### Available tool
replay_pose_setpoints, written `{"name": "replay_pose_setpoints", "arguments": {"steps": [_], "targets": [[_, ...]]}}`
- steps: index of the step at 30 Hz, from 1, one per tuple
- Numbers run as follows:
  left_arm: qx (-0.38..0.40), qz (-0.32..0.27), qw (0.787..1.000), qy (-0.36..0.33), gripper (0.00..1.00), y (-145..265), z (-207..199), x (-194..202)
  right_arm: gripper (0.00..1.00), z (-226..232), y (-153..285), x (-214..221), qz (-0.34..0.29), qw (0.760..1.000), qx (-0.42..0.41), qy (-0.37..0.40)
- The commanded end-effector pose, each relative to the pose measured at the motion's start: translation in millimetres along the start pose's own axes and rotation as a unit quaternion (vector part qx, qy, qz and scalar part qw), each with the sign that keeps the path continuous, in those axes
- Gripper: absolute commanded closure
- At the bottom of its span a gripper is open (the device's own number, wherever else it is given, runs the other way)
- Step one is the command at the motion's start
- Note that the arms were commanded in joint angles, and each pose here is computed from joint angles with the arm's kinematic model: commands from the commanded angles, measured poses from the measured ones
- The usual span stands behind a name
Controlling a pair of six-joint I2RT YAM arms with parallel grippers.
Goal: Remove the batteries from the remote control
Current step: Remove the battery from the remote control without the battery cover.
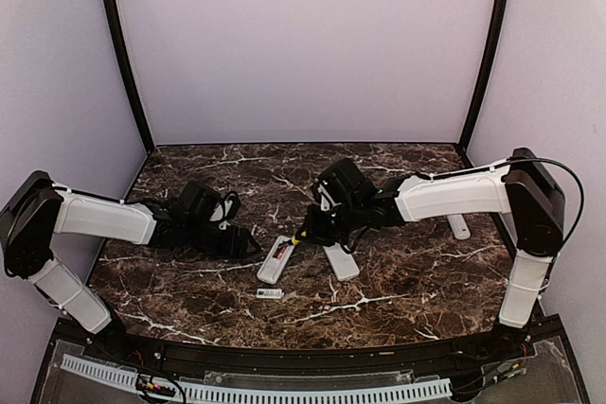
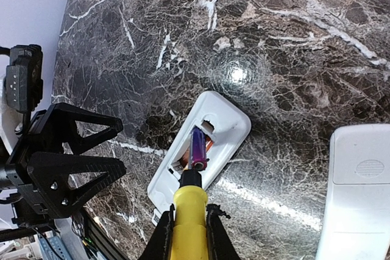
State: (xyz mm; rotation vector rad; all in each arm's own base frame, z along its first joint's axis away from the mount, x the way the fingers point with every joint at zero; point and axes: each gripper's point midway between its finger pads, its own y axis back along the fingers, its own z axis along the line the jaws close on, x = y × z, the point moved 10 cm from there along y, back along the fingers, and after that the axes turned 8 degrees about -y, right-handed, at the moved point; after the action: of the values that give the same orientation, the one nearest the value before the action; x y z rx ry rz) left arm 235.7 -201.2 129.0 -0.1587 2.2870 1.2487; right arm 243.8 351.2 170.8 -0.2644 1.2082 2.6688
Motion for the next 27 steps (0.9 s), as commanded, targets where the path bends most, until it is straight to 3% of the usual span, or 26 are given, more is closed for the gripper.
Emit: {"name": "replay_pose_setpoints", "arguments": {"steps": [1, 20, 27], "targets": [[0.006, -0.005, 1.0, -0.003, 0.29, 6.4, -0.4, 3.4, 1.0, 4.3, 14.2, -9.4, -0.035, 0.999, -0.028, -0.01], [0.02, -0.003, 1.0, -0.019, 0.29, 9.3, -3.4, 4.8, 1.0, -8.7, 30.7, -5.9, -0.056, 0.998, -0.011, -0.012], [0.032, 0.0, 0.999, -0.041, 0.29, 8.0, -13.2, 5.3, 1.0, 7.0, 39.4, -2.4, -0.056, 0.996, -0.045, 0.055]]}}
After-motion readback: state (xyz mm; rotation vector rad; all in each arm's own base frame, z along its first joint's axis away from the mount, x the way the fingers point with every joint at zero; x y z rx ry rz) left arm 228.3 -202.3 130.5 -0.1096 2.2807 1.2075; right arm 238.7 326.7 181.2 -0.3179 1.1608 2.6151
